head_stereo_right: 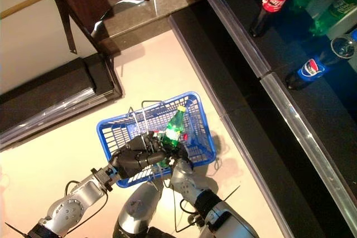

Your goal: Pick up the drink and place into the basket.

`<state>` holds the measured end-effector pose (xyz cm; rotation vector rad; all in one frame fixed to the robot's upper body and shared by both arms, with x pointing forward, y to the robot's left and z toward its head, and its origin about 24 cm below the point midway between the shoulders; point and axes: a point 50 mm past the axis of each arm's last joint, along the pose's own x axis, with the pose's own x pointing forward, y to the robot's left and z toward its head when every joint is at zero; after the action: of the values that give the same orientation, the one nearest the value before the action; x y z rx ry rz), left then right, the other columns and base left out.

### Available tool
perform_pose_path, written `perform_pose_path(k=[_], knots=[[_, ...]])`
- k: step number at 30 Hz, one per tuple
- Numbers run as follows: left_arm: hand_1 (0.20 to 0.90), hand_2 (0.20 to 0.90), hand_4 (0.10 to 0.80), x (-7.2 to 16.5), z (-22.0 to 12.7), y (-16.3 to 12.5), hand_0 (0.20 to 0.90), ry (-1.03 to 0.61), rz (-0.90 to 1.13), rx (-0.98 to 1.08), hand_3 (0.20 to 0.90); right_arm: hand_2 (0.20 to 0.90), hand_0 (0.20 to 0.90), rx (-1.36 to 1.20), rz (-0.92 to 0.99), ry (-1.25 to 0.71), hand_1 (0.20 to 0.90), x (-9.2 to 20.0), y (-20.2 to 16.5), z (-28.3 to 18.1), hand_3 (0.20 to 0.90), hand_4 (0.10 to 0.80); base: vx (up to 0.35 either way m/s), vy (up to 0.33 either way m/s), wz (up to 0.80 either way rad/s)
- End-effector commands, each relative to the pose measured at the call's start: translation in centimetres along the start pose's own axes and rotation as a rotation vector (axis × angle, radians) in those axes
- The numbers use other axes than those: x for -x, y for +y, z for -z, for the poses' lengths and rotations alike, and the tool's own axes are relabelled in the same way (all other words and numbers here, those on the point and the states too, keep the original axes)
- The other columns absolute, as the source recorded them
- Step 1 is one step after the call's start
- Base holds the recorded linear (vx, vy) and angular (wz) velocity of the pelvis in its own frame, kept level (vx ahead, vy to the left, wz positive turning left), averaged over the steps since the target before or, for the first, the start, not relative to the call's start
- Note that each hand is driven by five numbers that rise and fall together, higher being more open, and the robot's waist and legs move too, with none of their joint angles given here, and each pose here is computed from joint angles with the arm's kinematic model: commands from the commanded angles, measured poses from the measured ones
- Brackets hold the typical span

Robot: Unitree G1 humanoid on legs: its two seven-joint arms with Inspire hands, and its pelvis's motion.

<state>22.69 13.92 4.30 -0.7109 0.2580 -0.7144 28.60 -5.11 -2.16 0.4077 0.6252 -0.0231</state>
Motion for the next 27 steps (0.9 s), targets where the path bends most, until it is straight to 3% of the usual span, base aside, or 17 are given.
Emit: perform_pose_path(k=[1,7,17,18,19,20,21,22,23,27], knots=[[0.300,0.300,0.100,-1.5,-6.7,-14.6,0.300,-0.363,0.929,-0.140,0.200,0.300,0.300,-0.129,-0.322,-0.097,0.300,1.5,8.3,-3.1,0.200,0.100,0.033,-0.008,0.01],[0.300,0.300,0.100,-1.5,-6.8,-14.8,0.300,-0.354,0.944,-0.124,0.200,0.300,0.300,-0.348,-0.335,-0.059,0.300,0.9,8.1,-4.8,0.200,0.100,0.011,0.000,0.01],[0.300,0.300,0.100,-1.6,-7.1,-14.4,0.300,-0.336,0.938,-0.124,0.200,0.300,0.300,-0.455,-0.323,-0.057,0.300,-0.3,6.6,-7.7,0.200,0.100,0.018,0.000,0.04],[0.300,0.300,0.100,-1.6,-7.2,-14.3,0.300,-0.336,0.934,-0.120,0.200,0.406,0.406,-0.476,-0.296,-0.053,0.406,-0.7,5.8,-8.1,0.324,0.224,0.021,-0.004,0.09],[0.300,0.300,0.100,-1.6,-7.2,-14.3,0.300,-0.336,0.934,-0.120,0.200,0.429,0.429,-0.476,-0.297,-0.054,0.429,-0.8,5.8,-8.1,0.351,0.251,0.019,0.004,0.08],[0.300,0.300,0.100,-1.5,-7.3,-14.3,0.300,-0.339,0.932,-0.119,0.200,0.512,0.512,-0.496,-0.273,-0.054,0.512,-1.0,5.0,-8.4,0.447,0.347,0.006,0.018,0.04],[0.300,0.300,0.100,-1.5,-7.3,-14.2,0.300,-0.341,0.932,-0.118,0.200,0.629,0.629,-0.507,-0.255,-0.053,0.629,-1.2,4.6,-8.6,0.584,0.484,0.000,0.000,0.00],[0.300,0.300,0.100,-1.5,-7.4,-14.2,0.300,-0.341,0.933,-0.118,0.200,0.705,0.705,-0.508,-0.252,-0.053,0.705,-1.2,4.5,-8.6,0.672,0.572,0.005,0.035,0.02],[0.300,0.300,0.100,-1.4,-7.3,-14.2,0.300,-0.344,0.935,-0.117,0.200,0.846,0.846,-0.515,-0.234,-0.055,0.846,-1.3,4.0,-8.8,0.837,0.737,0.004,0.030,0.02],[0.300,0.300,0.100,-1.4,-7.4,-14.3,0.300,-0.345,0.942,-0.117,0.200,0.900,0.900,-0.528,-0.196,-0.065,0.900,-1.5,3.2,-9.1,0.900,0.800,0.002,0.009,0.00]])
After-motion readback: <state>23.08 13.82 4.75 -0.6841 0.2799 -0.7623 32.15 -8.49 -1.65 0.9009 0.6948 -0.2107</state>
